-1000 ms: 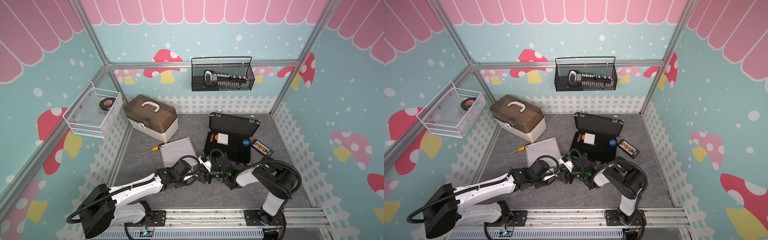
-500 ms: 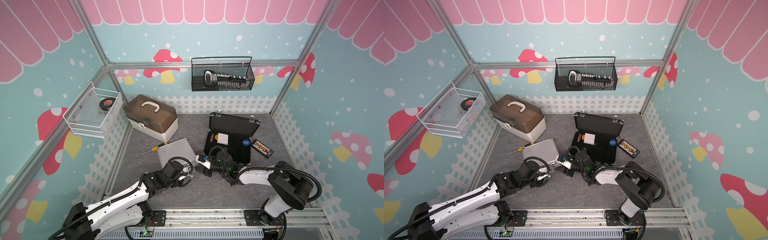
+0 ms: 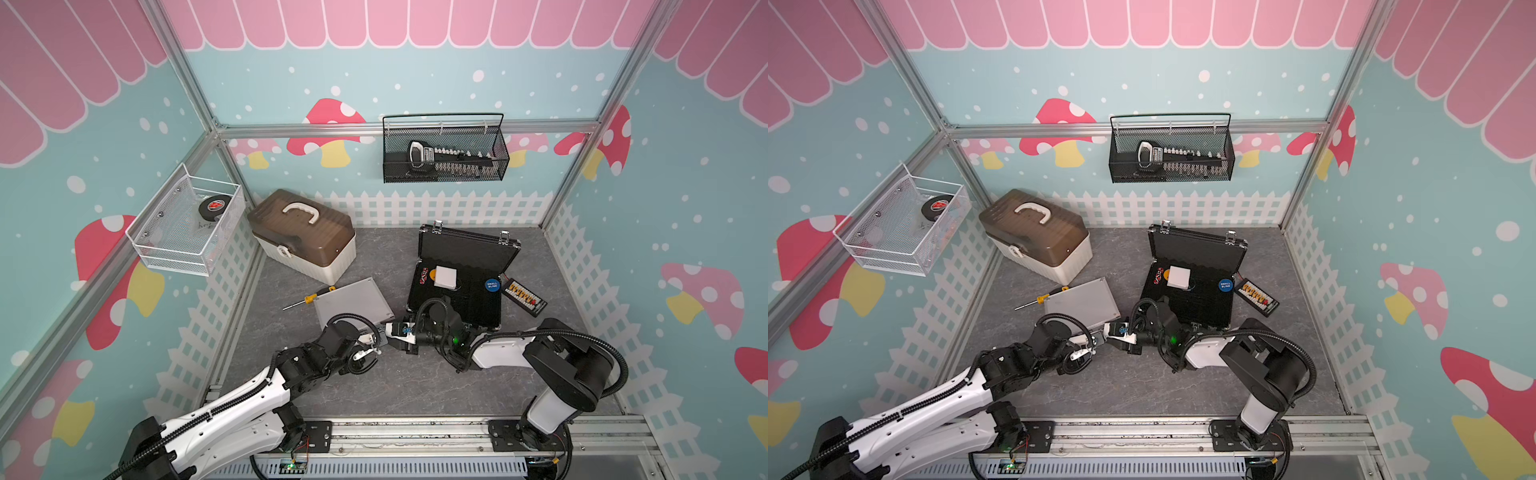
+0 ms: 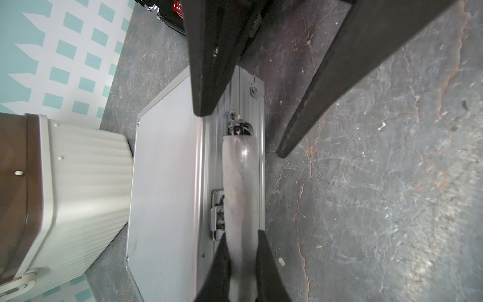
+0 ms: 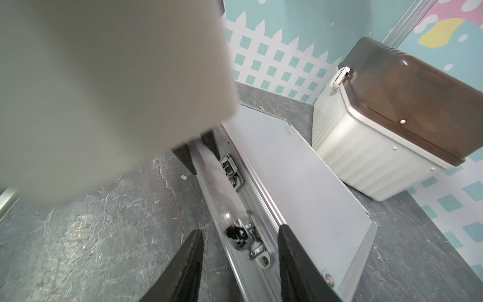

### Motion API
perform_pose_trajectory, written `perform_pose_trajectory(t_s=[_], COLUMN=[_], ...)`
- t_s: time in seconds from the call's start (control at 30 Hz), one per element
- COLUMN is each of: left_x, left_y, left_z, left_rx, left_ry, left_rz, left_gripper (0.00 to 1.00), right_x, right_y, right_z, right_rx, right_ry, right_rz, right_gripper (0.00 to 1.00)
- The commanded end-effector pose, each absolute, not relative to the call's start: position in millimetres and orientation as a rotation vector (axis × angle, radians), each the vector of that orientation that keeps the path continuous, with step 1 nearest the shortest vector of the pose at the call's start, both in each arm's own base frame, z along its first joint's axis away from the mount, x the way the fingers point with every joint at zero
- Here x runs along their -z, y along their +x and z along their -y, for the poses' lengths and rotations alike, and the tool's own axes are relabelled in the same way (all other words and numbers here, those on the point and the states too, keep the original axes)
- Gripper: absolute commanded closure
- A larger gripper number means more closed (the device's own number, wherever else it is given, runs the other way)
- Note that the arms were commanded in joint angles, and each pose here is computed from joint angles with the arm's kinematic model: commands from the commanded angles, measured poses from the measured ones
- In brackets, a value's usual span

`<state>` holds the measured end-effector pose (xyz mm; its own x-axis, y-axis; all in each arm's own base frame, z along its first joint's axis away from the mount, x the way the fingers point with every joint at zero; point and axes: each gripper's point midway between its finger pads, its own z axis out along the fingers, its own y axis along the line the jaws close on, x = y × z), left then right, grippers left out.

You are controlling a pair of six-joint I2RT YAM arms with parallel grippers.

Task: Open the poker set cases
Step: Open the fastener on the poker set case.

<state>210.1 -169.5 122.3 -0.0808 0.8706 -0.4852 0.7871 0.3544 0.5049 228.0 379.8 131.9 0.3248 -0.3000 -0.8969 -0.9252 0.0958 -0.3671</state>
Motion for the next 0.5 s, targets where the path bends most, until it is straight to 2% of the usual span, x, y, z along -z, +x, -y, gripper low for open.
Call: perform_pose_trajectory(t_s=[0.0,0.3,0.47], left_x=[-151,-155,-163], left_y=[221,224,226], left_z=[185,186,184], left_rx=[-0.089,-0.088,-0.105], left_ry=[1.369,1.344,1.323], left_rz=[-1.774,-1.765,-1.734], left_gripper=[1.0,1.0,1.0], right_x=[-138,-136,-142], right_y=[223,219,211], right_z=[-392,-404,-405], right_rx=[-0.664,-0.652,-0.638], right_ry=[-1.461,-1.503,-1.508], right_rz=[-1.115,-1.066,-1.007], right_gripper=[0.59,0.65,0.62])
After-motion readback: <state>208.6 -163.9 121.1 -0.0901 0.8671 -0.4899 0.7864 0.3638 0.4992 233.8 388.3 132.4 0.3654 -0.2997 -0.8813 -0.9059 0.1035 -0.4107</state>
